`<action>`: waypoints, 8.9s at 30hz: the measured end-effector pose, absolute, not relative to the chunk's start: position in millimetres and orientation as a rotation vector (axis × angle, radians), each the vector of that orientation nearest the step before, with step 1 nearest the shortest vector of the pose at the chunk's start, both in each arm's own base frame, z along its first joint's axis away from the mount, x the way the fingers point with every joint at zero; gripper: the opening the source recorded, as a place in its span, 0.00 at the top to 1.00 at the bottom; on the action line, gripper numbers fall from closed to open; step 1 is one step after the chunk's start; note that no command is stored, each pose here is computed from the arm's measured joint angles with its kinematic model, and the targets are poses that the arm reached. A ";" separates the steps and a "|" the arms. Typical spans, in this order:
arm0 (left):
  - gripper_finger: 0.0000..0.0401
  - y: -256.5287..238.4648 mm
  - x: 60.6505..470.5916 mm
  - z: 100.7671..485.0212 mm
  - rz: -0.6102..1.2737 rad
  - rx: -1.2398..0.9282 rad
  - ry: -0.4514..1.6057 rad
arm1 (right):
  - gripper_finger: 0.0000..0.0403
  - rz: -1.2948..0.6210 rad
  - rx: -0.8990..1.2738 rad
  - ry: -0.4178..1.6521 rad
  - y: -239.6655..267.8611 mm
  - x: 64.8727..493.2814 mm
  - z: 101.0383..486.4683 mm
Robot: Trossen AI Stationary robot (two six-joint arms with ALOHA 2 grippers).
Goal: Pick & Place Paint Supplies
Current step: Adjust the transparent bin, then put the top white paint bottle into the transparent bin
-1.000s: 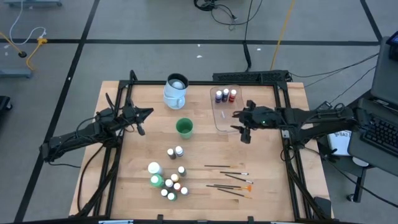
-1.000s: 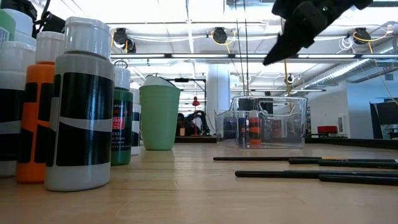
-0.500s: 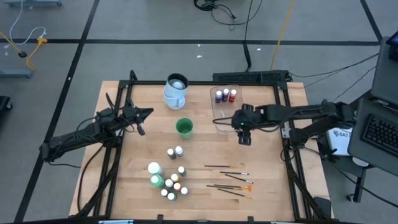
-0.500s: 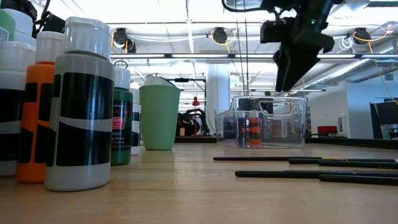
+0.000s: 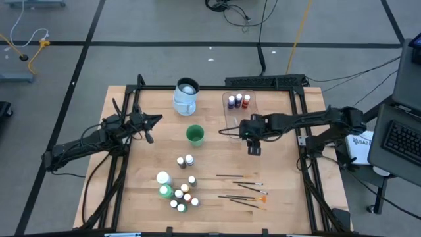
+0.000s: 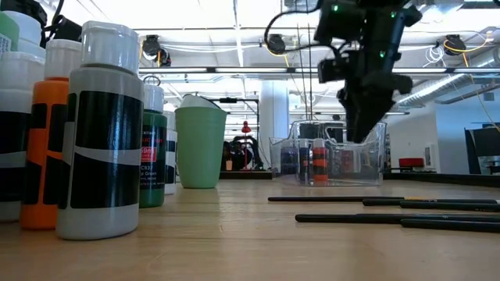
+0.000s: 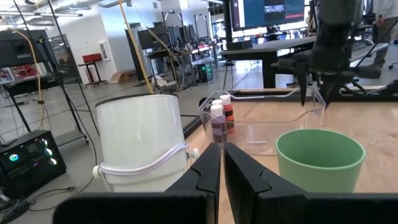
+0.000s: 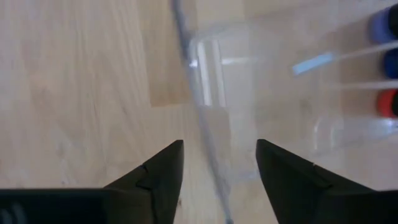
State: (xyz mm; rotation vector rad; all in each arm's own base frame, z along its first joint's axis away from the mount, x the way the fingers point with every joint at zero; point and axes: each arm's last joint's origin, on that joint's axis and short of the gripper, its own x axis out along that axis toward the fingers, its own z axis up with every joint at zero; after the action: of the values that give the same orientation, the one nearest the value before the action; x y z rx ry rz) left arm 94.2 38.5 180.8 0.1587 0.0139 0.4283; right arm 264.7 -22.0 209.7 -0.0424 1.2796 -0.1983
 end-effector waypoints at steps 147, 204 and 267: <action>0.94 26.0 94.7 234.2 0.162 0.020 -0.239 | 1.00 -0.098 -0.181 -0.073 -19.2 119.3 177.7; 0.32 -39.0 327.2 265.7 0.131 -0.143 1.412 | 1.00 -0.010 -0.191 -0.176 -16.3 118.5 186.9; 0.76 -45.5 349.2 321.7 -0.031 0.038 1.379 | 1.00 -0.011 -0.193 -0.172 -16.4 118.5 186.5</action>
State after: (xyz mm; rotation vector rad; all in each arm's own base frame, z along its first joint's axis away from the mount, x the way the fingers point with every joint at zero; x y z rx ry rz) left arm 349.2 -45.5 321.7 0.0382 1.3787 -0.0313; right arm 118.5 -16.4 186.5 -0.1926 -0.1717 -0.0108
